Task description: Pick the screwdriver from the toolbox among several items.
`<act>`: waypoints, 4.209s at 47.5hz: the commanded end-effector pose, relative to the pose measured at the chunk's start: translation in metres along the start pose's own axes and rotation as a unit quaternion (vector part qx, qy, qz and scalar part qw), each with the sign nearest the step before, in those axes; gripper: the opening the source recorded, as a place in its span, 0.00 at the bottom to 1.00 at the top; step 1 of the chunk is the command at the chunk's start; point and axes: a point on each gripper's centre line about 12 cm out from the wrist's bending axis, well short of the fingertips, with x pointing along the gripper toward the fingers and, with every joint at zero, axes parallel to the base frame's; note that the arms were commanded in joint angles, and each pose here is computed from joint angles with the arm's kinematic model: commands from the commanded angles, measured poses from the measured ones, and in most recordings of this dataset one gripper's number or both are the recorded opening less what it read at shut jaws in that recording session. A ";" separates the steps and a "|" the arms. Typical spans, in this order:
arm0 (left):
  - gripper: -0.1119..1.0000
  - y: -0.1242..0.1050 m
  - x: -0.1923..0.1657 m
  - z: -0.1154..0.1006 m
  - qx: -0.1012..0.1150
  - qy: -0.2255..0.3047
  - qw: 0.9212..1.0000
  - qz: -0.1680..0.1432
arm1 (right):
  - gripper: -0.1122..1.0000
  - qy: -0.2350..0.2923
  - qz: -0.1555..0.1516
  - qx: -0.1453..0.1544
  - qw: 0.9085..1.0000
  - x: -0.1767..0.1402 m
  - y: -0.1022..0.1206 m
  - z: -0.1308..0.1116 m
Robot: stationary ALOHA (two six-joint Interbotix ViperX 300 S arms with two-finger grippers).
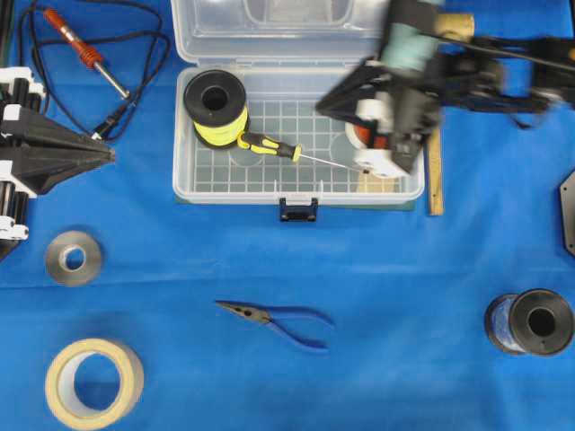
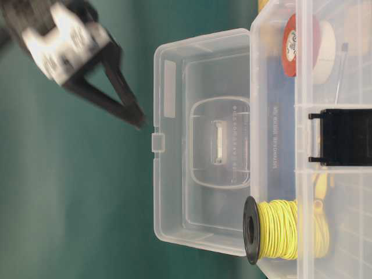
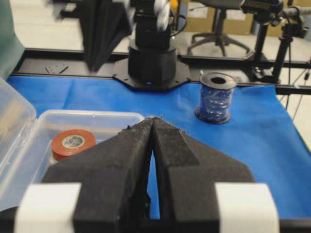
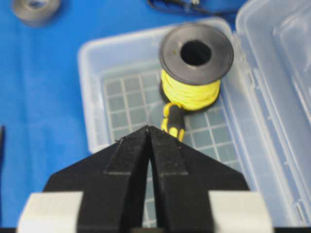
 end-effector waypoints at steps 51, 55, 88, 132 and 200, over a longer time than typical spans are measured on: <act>0.10 0.000 0.000 0.000 -0.001 0.002 1.000 0.001 | 0.43 0.223 -0.070 0.054 0.971 0.170 -0.031 -0.059; 0.10 0.000 0.000 -0.001 -0.001 0.003 1.000 0.001 | 0.32 0.223 -0.069 0.054 0.971 0.169 -0.030 -0.059; 0.10 0.000 0.000 -0.001 -0.001 0.003 1.000 0.001 | 0.33 0.177 -0.029 0.077 0.981 0.015 0.034 0.018; 0.10 0.000 -0.001 -0.001 -0.001 0.003 1.000 0.000 | 0.33 0.221 -0.041 0.010 0.974 0.152 0.155 -0.107; 0.10 0.000 -0.008 0.001 -0.008 0.002 1.000 0.000 | 0.73 -0.033 0.051 -0.044 0.997 -0.139 0.027 -0.125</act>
